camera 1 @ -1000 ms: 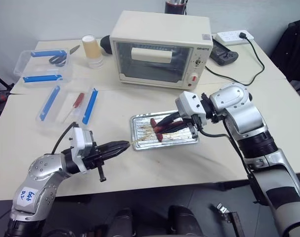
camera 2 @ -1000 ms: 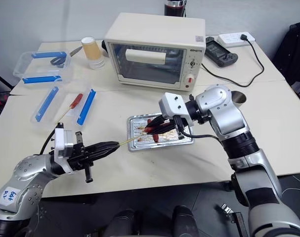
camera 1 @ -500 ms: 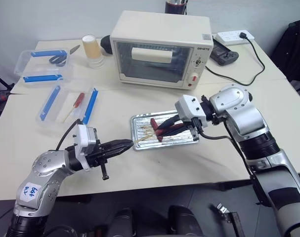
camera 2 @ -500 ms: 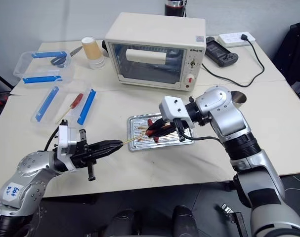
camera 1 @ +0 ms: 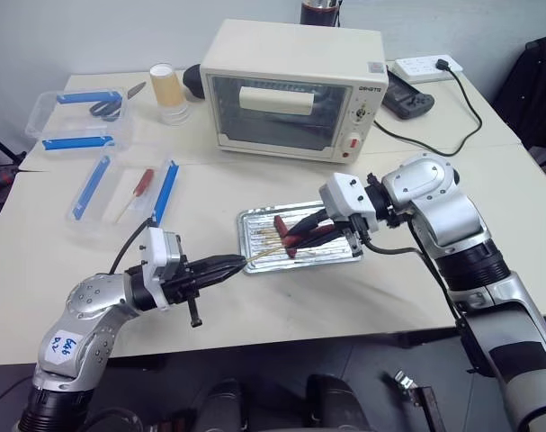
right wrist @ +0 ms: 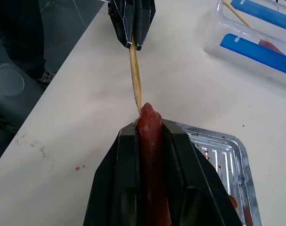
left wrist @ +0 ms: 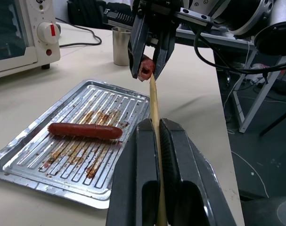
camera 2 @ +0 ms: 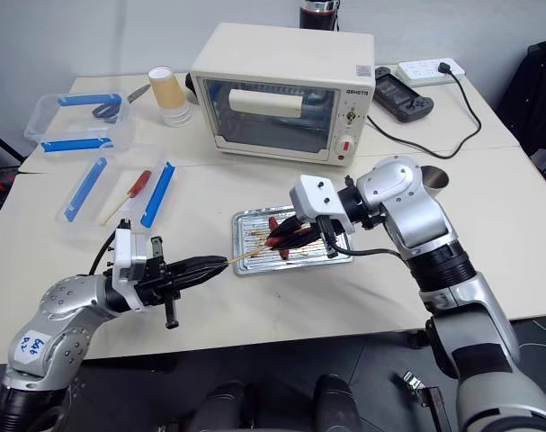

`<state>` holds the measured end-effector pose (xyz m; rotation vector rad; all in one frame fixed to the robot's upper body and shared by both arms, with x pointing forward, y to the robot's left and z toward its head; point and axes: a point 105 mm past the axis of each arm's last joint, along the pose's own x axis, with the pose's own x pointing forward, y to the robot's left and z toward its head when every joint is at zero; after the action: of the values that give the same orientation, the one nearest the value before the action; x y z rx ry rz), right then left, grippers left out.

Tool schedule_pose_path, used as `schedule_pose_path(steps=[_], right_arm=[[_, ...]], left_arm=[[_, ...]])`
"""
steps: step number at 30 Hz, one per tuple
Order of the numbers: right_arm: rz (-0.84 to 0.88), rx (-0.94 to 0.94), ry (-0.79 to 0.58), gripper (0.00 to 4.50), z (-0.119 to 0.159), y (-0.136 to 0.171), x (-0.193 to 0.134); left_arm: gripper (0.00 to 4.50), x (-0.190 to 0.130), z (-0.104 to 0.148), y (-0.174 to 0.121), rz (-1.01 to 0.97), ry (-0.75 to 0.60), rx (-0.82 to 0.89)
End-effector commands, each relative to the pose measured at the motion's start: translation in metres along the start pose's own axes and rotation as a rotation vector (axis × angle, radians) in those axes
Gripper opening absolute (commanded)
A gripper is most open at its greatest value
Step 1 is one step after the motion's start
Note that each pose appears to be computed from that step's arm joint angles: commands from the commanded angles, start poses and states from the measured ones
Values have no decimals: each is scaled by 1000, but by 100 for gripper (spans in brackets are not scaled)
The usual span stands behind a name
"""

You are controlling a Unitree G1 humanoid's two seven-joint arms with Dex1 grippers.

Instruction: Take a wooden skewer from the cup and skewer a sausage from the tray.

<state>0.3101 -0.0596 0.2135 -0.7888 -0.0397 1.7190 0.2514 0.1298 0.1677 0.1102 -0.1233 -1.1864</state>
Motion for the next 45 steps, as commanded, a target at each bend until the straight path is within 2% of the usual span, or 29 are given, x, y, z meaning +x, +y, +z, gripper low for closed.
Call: schedule_pose_path(steps=[1,19,45], right_arm=[[60,-36,-9,65,7,8,-1],[49,-30,14,65,0,5,-4],[60,-45,24,65,3,5,-1]], left_arm=[[0,2,7,0,2,-19,35],[0,-8,1,6,21,-25,22],[0,11,-7,3,-32,-5,16]])
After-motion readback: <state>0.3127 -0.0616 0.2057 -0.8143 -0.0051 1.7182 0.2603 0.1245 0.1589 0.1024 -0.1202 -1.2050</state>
